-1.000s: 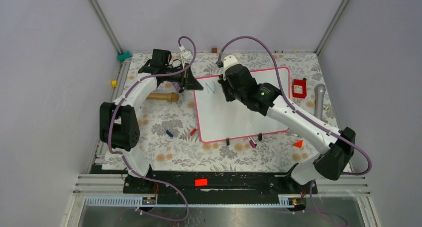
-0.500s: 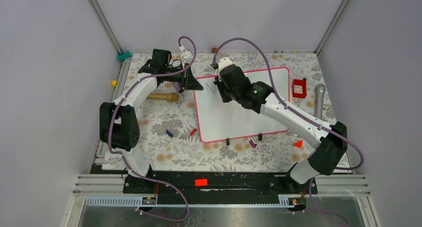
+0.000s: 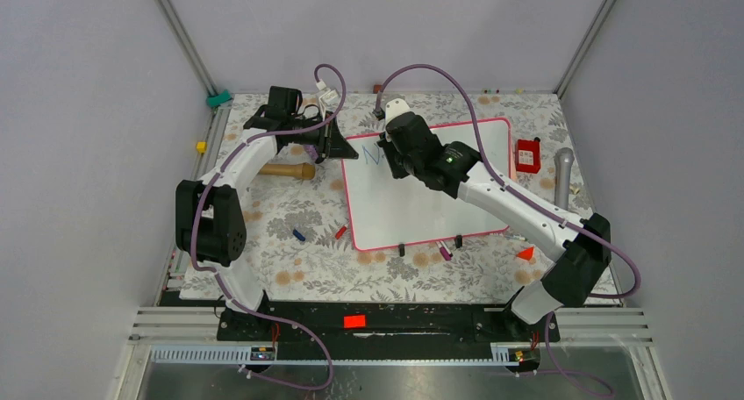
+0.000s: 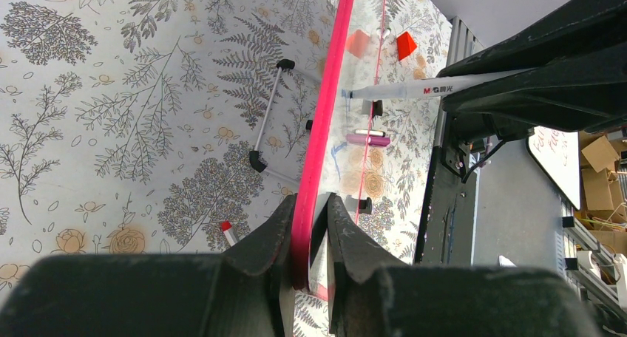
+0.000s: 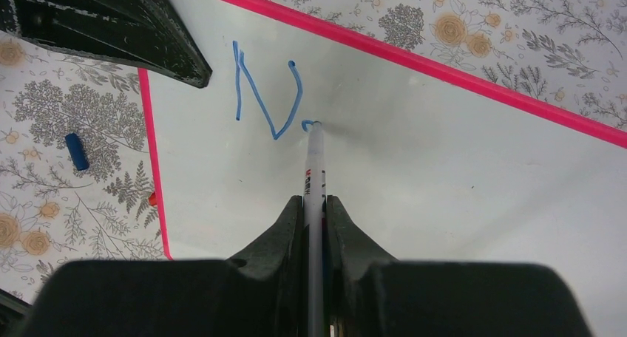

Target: Write a sentence on the whiteboard

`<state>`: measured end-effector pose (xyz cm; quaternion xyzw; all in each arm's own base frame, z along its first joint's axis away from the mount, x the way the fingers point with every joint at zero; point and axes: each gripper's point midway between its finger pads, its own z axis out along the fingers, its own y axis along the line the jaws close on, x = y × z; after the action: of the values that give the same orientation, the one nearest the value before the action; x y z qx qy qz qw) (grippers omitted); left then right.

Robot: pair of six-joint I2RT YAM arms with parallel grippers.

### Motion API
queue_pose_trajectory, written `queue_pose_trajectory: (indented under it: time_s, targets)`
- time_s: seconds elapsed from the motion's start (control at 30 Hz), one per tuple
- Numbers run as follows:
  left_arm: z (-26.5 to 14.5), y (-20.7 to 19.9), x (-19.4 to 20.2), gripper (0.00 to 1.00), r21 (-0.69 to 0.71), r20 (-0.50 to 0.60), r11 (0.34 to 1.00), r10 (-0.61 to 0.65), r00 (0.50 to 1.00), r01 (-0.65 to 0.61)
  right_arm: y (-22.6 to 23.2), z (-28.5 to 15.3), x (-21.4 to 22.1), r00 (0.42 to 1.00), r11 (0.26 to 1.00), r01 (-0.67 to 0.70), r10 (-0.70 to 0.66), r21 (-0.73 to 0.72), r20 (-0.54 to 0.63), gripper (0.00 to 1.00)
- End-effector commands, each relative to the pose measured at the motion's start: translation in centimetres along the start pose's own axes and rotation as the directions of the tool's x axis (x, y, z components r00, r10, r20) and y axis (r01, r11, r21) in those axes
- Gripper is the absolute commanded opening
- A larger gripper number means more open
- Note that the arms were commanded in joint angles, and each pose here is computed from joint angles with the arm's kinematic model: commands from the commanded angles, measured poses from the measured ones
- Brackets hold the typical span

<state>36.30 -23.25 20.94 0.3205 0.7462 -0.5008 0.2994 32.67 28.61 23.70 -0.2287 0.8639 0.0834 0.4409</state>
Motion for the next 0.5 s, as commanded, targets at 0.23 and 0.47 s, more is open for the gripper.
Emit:
queue_pose_trajectory:
  time_s: [0.23, 0.47]
  targets:
    - [0.3, 3.8, 2.1, 0.08, -0.185, -0.092, 0.976, 0.102, 0.990, -0.118, -2.1, -0.8, -1.6, 0.999, 0.997, -0.024, 0.021, 0.073, 0.034, 0.00]
    - [0.3, 3.8, 2.1, 0.08, -0.185, -0.091, 0.976, 0.103, 0.990, -0.119, -1.8, -0.5, -2.7, 0.999, 0.997, -0.023, 0.020, 0.070, 0.043, 0.00]
